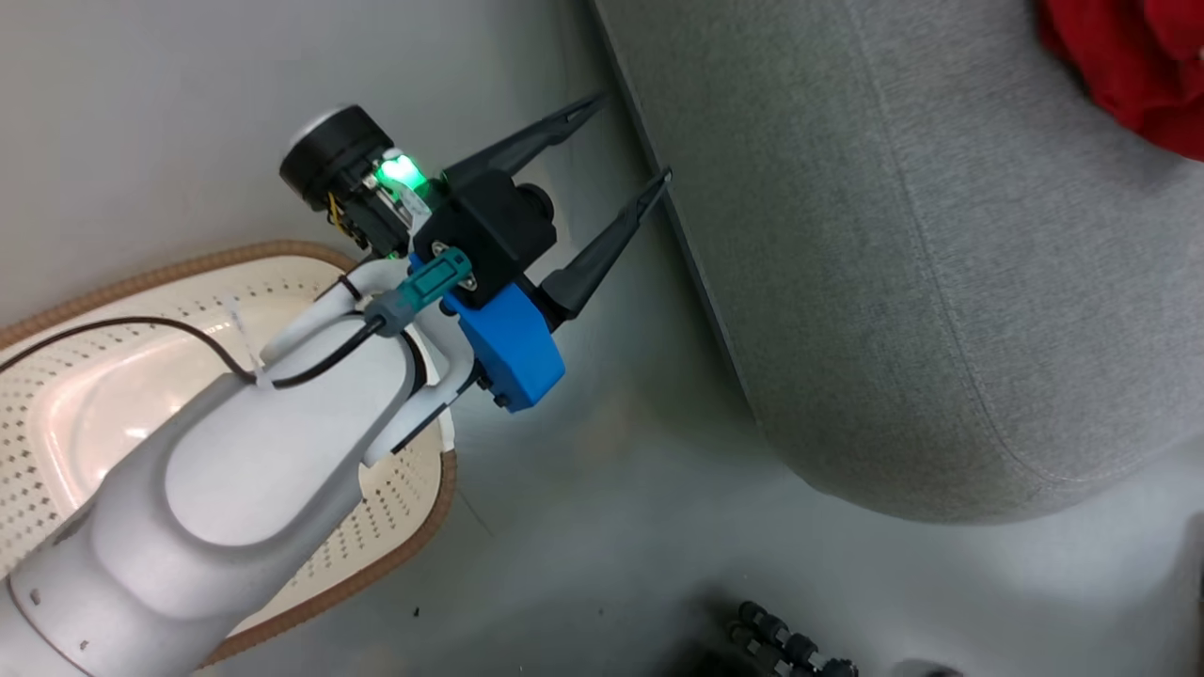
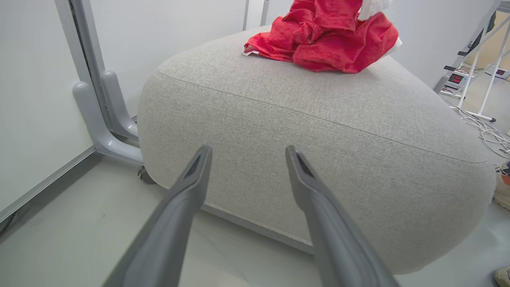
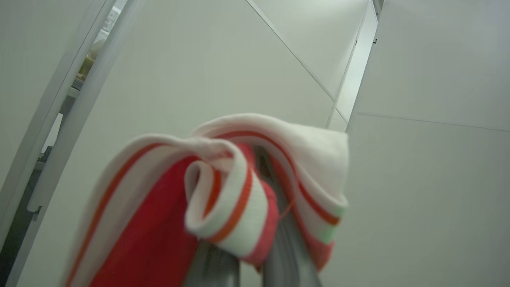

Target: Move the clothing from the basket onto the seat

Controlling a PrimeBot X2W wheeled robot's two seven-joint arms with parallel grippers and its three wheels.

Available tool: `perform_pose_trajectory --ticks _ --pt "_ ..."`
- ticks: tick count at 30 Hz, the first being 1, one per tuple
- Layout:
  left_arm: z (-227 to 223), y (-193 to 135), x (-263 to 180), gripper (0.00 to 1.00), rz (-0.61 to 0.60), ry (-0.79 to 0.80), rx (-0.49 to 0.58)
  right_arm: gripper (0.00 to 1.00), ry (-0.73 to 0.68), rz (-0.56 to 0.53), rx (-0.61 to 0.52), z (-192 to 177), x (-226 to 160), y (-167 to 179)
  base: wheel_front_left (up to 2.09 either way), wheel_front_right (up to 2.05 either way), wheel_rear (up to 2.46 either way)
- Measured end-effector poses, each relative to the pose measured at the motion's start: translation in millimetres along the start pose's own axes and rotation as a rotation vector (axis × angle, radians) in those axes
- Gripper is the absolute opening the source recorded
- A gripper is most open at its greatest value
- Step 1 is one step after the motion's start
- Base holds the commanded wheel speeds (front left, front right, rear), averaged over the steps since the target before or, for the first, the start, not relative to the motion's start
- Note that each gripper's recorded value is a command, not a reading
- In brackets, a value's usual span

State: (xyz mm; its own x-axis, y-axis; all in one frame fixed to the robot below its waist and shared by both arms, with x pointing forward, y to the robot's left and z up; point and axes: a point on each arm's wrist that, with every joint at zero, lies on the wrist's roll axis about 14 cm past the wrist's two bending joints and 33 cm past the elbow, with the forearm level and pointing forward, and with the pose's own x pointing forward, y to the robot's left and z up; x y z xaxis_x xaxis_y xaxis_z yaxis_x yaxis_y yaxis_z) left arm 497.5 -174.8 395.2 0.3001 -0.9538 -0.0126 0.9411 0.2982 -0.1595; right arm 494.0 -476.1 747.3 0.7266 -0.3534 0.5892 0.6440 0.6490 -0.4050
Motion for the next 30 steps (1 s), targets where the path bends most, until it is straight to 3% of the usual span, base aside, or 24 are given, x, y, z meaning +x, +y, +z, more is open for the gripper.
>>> perform_pose_trajectory --ticks 5,10,17,24,25,26,27,30 --pt "-15 9 1 1.0 0.005 -0.002 -0.024 0.0 0.226 0.062 0.001 -86 -42 42 0.0 0.0 0.0" --pt "-27 13 -1 1.0 0.008 0.009 -0.041 0.0 0.408 0.119 0.01 -146 -94 81 0.0 0.0 0.0" --pt "-42 21 -7 1.0 0.029 0.034 -0.05 0.0 0.564 0.15 0.024 -187 -149 107 0.0 0.0 0.0" --pt "-43 26 -12 1.0 0.043 0.042 -0.046 0.0 0.618 0.154 0.046 -197 -169 120 0.0 0.0 0.0" --pt "-42 26 -12 1.0 0.044 0.042 -0.046 0.44 0.616 0.151 0.047 -196 -169 119 0.0 0.0 0.0" --pt "-40 27 -12 1.0 0.045 0.04 -0.043 0.96 0.612 0.148 0.046 -195 -168 118 0.0 0.0 0.0" --pt "-38 27 -12 1.0 0.049 0.036 -0.039 1.0 0.608 0.144 0.046 -193 -168 116 0.0 0.0 0.0" --pt "-31 26 -14 1.0 0.054 0.028 -0.032 1.0 0.604 0.131 0.046 -188 -170 108 0.0 0.0 0.0"
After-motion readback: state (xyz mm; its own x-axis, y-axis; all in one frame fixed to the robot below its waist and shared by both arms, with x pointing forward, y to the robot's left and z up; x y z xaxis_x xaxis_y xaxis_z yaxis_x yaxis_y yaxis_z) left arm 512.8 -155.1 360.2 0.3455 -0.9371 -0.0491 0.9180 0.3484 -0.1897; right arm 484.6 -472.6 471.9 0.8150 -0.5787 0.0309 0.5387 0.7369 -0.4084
